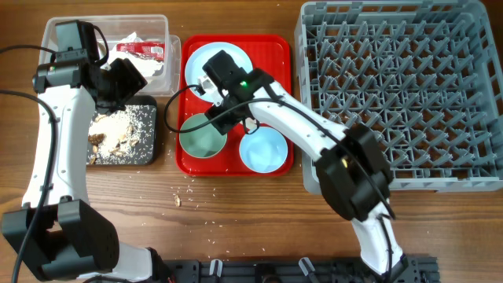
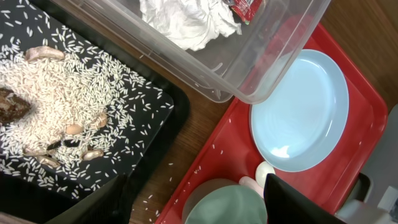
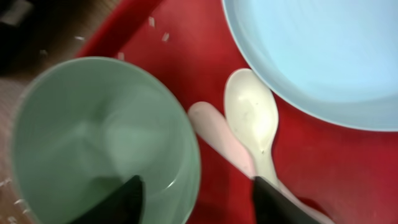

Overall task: Sort waste into correct bins and load items into the dishwasher rack
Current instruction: 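Grasp the emptied light-blue bowl with the right gripper, then place the bowl upright in the rack's back-left area with the right gripper, then grasp the small light-blue bowl with the right gripper, then place the small bowl into the rack with the right gripper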

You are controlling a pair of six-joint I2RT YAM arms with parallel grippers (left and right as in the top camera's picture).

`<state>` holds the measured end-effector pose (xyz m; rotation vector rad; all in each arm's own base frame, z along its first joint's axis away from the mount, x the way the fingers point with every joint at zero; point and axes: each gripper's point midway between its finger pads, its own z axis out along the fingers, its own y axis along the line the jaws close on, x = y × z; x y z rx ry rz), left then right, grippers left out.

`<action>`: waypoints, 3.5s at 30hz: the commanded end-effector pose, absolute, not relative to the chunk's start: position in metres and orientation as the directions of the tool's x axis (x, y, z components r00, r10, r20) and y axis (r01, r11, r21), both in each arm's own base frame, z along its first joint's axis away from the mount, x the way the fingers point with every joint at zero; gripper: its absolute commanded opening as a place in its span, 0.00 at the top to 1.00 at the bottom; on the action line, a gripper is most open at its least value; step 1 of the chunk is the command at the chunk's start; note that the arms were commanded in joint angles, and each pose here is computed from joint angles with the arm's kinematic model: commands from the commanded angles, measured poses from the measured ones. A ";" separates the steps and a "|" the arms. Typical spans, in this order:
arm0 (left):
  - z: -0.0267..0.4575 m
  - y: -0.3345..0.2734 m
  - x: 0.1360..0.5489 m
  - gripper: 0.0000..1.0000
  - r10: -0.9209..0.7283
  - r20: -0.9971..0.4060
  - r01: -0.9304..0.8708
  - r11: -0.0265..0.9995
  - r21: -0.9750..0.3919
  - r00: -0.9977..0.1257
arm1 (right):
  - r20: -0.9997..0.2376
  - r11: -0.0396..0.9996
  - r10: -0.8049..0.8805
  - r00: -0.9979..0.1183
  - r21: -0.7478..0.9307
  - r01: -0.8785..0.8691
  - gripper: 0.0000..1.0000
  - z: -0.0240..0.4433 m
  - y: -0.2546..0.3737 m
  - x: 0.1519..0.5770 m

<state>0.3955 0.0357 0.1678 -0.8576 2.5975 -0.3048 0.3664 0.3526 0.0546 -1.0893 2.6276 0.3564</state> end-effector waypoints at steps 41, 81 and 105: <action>0.179 0.037 0.413 0.22 -0.609 -0.350 -0.499 0.789 -0.358 -0.712 | -0.598 0.518 -0.458 -0.658 -0.781 0.349 0.96 0.302 0.007 0.569; 0.182 0.038 0.418 0.14 -0.608 -0.367 -0.491 0.790 -0.366 -0.704 | -0.375 0.714 -0.582 -0.722 0.191 -0.674 0.13 0.132 0.251 0.371; 0.181 0.038 0.418 0.00 -0.608 -0.366 -0.492 0.790 -0.366 -0.705 | -0.612 0.987 -0.028 -0.791 -0.141 0.074 0.96 0.258 0.111 0.373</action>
